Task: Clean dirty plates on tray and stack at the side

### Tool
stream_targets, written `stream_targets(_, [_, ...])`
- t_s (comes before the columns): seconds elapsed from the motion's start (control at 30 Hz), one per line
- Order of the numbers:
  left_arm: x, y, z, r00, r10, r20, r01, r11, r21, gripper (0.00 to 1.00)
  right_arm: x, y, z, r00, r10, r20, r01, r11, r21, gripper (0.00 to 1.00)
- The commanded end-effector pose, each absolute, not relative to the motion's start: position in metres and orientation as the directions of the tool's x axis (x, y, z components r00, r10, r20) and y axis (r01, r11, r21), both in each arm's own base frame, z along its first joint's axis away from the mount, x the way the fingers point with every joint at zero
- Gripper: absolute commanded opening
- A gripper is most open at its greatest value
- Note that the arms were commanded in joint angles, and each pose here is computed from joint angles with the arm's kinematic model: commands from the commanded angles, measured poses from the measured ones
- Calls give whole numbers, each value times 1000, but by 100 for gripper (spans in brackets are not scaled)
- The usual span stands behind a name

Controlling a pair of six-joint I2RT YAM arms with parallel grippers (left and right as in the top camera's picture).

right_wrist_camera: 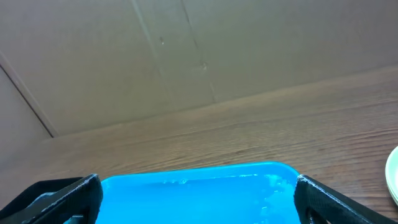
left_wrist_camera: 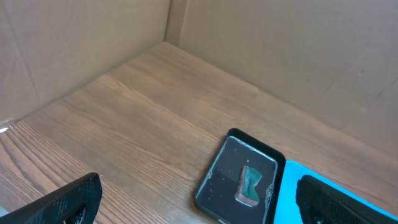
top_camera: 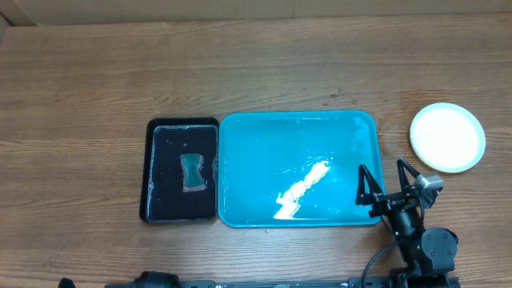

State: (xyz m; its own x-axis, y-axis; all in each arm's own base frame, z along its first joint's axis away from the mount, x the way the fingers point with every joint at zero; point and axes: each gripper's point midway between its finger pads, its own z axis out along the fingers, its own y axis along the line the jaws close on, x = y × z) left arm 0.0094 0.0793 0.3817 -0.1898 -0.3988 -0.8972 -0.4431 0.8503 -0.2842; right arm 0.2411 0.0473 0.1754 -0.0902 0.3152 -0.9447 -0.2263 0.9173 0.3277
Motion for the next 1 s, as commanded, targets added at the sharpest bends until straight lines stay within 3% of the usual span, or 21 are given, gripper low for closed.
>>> stream_targets(0.0, [15, 77, 385, -176, -410, -895, -435, 848, -303, 100, 241, 49, 173, -91, 314, -945, -235, 915, 327, 100])
stream_targets(0.5, [110, 59, 424, 138, -465, -875, -288, 826, -484, 100, 241, 49, 173, -91, 314, -945, -235, 915, 327, 100])
stream_targets(0.73, [141, 49, 398, 261, -477, -839, -172, 832, -527, 100, 241, 49, 173, -91, 314, -945, -235, 915, 327, 100])
stream_targets(0.97, [166, 44, 355, 289, -487, -824, -119, 836, -535, 99, 241, 49, 173, -91, 314, -945, -235, 915, 327, 100])
